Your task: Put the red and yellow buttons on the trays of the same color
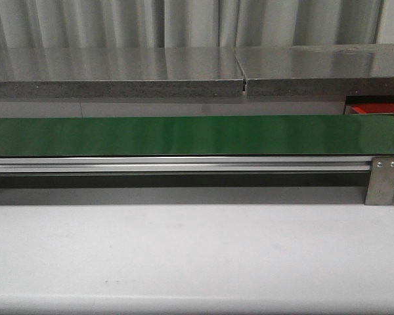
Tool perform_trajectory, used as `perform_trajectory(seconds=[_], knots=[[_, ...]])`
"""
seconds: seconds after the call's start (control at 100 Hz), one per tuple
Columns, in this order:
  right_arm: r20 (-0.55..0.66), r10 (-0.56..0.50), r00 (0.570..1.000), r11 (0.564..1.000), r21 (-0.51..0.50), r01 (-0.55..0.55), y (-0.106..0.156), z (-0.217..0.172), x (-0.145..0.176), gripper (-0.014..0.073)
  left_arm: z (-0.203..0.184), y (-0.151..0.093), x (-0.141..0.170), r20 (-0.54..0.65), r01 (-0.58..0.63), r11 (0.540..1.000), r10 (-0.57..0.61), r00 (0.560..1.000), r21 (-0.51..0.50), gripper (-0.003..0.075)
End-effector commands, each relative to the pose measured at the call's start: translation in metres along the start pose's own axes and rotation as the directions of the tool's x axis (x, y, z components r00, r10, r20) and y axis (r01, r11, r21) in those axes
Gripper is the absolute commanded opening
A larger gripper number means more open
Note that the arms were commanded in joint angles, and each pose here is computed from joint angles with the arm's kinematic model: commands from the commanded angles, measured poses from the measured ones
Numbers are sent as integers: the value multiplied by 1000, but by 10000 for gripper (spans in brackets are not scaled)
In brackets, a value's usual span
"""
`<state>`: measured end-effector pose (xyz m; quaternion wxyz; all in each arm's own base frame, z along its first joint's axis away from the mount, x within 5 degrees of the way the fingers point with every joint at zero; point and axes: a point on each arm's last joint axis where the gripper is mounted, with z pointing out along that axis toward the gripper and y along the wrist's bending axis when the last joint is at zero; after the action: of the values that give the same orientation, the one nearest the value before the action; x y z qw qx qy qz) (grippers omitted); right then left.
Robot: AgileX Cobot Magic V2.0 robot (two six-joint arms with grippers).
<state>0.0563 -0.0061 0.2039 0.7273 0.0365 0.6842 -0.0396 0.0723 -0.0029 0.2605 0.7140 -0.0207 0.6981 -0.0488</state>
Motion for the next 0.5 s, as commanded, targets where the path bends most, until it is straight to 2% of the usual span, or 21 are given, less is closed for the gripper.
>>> perform_trajectory(seconds=[0.0, 0.33, 0.38, 0.49], knots=[[123, -12, 992, 1000, 1, 12, 0, -3, -16, -90, -6, 0, -3, 110, 16, 1000, -17, 994, 14, -20], [123, -12, 992, 1000, 1, 12, 0, -3, -16, -90, -20, 6, 47, 156, 59, 998, -61, 986, 18, -20], [123, -12, 992, 1000, 1, 12, 0, -3, -16, -90, -20, 5, 49, 123, 59, 998, -61, 991, 18, -20], [122, -12, 993, 1000, 1, 12, 0, -3, -16, -90, -20, 5, 49, 126, 59, 998, -61, 990, 18, -20]])
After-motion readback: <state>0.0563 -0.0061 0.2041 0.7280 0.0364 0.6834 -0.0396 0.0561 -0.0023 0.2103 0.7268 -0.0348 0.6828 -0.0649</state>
